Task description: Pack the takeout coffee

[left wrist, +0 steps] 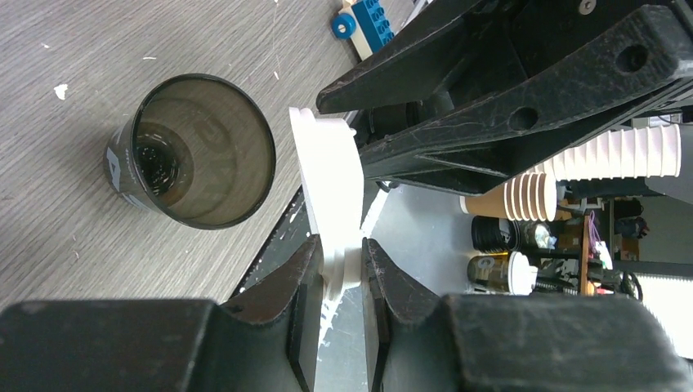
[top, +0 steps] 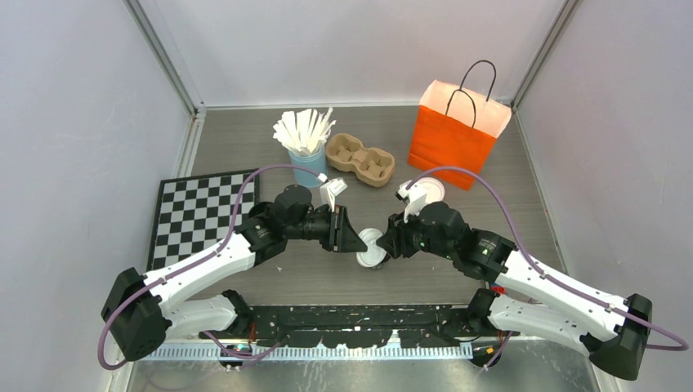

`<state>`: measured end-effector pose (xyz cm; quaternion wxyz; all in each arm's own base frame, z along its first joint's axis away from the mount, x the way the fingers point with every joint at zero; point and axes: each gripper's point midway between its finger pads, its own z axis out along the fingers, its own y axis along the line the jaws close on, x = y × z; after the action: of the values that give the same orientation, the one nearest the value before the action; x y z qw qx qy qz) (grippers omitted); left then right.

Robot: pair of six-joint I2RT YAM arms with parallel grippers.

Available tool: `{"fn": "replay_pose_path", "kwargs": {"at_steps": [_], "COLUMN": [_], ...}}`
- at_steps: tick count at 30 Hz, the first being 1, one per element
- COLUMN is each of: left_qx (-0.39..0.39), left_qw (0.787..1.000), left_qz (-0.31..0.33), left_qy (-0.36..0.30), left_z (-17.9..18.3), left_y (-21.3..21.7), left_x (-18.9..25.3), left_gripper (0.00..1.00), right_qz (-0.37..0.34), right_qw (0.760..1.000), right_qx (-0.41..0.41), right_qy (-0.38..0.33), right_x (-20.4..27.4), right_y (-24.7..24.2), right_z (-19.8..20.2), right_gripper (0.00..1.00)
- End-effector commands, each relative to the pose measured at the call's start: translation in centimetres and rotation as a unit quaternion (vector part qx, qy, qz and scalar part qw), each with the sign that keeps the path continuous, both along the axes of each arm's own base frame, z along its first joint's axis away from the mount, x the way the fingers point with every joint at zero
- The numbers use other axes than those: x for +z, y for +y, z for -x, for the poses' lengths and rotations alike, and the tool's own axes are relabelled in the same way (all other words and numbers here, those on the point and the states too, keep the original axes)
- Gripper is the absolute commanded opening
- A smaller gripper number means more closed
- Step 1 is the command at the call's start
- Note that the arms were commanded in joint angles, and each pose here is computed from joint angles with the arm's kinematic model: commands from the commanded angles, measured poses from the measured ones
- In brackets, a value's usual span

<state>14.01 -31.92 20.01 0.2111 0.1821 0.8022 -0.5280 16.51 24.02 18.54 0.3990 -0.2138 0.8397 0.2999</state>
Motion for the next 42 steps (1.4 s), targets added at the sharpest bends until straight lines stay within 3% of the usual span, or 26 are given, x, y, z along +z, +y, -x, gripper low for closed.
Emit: {"fn": "replay_pose_path", "kwargs": {"at_steps": [1,7,11,15,23,30,38,42], "left_qx": [-0.02,-0.009,-0.004,0.007,0.031,0.049,0.062,0.071], "left_qw": [0.999,1.0,1.0,1.0,0.996,0.991,0.99,0.988], "left_qz": [0.021,0.012,0.001,-0.011,-0.063,-0.095,-0.099,-0.099], "left_qy": [-0.019,-0.02,-0.018,-0.02,-0.06,-0.081,-0.084,-0.099], "left_z": [0.4,0.1,-0.2,-0.7,-2.0,-2.7,-2.6,-2.9], "left_y": [-0.3,-0.1,-0.1,0.0,1.2,2.3,3.0,3.3], "left_x": [1.0,0.5,0.0,-0.3,-0.5,-1.4,-1.4,-1.5], "left_gripper": [0.23,0.27,0.3,0.37,0.71,0.78,0.88,1.0], "right_qz": [-0.011,-0.017,-0.026,-0.023,0.022,0.104,0.149,0.168], "right_qw": [1.0,1.0,0.999,0.999,0.996,0.984,0.976,0.973], "right_qx": [0.012,0.004,-0.002,-0.02,-0.079,-0.127,-0.124,-0.11], "right_qy": [-0.017,-0.023,-0.021,-0.017,0.021,0.074,0.101,0.115], "right_x": [0.4,0.7,1.0,1.2,1.4,0.4,1.5,1.0], "right_y": [0.5,0.2,0.2,-0.3,-2.1,-3.8,-4.1,-3.3], "right_z": [-0.3,-0.4,-0.3,-0.5,-1.0,-1.0,-0.8,-1.0], "right_gripper": [0.42,0.21,0.17,0.16,0.16,0.17,0.18,0.18]}}
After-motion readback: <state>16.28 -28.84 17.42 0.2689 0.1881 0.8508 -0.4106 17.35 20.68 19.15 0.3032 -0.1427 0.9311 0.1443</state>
